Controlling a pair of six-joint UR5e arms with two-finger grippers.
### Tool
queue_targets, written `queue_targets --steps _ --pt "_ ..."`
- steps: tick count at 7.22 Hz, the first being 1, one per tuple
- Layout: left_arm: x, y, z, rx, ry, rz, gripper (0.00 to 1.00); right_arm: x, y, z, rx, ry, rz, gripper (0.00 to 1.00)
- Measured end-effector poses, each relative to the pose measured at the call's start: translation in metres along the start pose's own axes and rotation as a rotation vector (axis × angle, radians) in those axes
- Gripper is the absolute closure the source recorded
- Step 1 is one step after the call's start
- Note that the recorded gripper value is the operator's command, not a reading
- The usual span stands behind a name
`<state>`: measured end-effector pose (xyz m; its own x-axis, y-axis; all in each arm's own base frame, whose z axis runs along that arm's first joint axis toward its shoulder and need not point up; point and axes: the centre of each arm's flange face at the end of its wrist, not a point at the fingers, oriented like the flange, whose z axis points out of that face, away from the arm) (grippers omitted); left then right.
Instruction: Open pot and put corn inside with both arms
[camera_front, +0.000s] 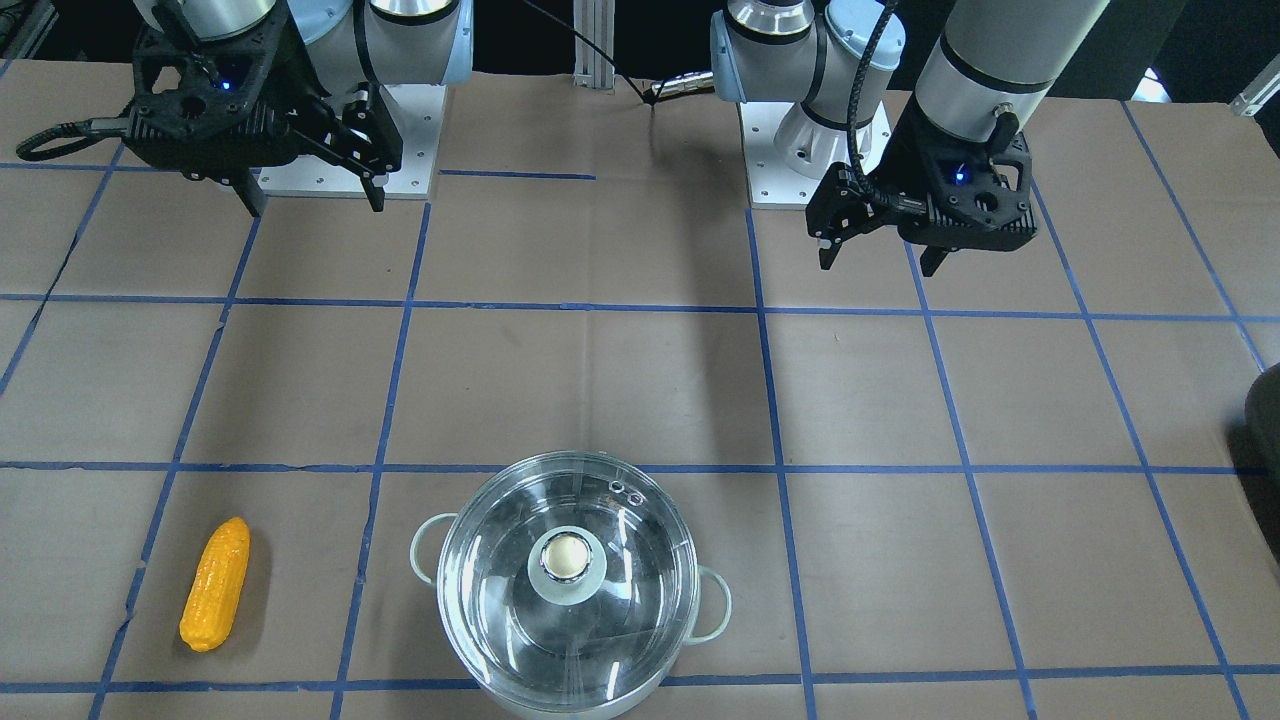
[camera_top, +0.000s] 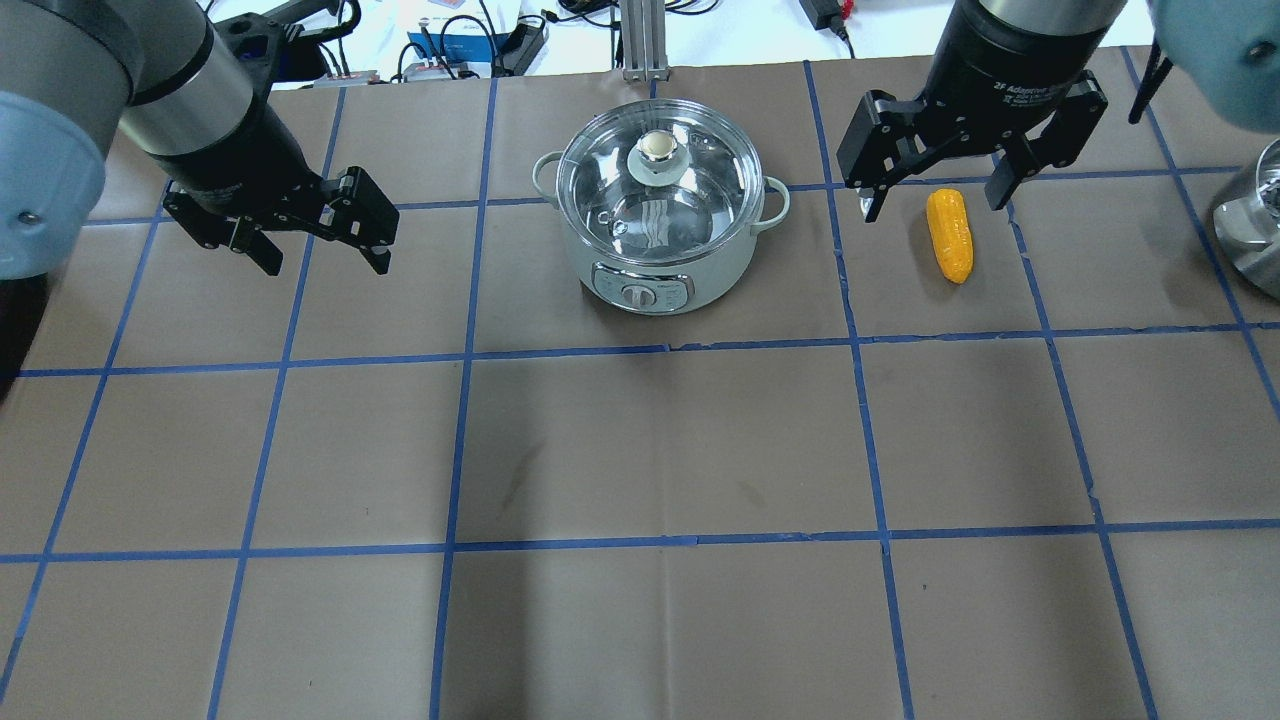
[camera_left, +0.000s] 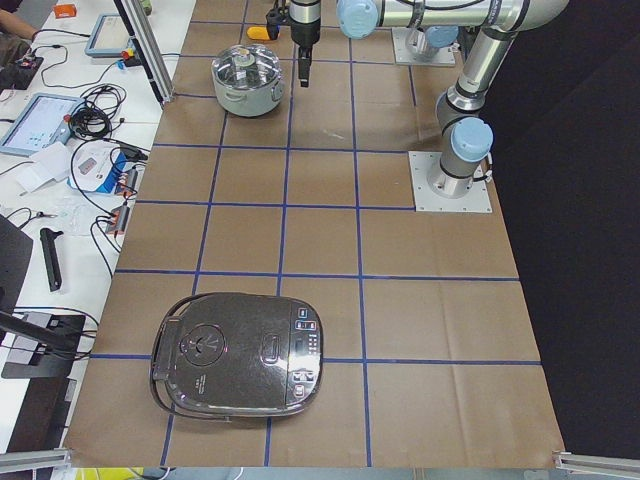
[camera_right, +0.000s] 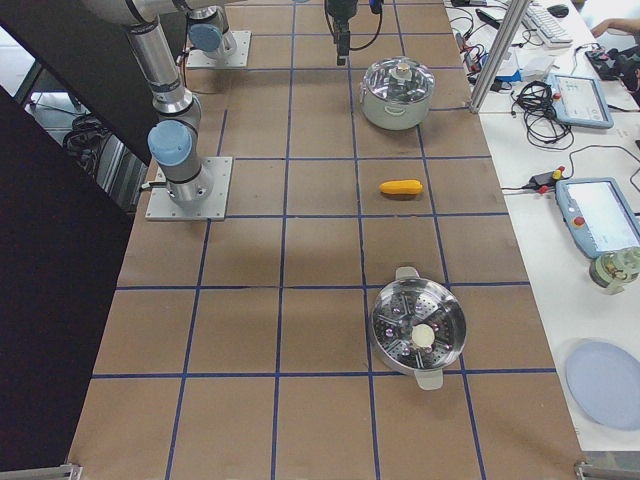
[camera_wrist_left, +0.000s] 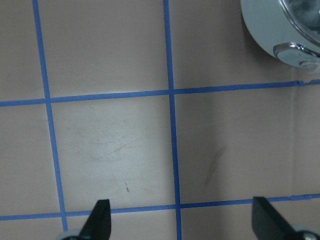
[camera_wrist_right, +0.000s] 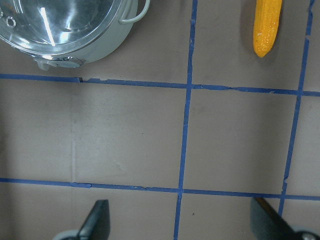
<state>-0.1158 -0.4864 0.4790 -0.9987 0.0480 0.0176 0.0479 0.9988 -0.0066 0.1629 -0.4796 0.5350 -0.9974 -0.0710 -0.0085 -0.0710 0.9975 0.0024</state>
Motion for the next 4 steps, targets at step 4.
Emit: queue_targets --steps 4 --pt "0.0003 -0.0002 0.0008 -0.003 -0.003 0.001 0.0 0.0079 -0.0019 0.0001 -0.002 -0.001 0.013 0.0"
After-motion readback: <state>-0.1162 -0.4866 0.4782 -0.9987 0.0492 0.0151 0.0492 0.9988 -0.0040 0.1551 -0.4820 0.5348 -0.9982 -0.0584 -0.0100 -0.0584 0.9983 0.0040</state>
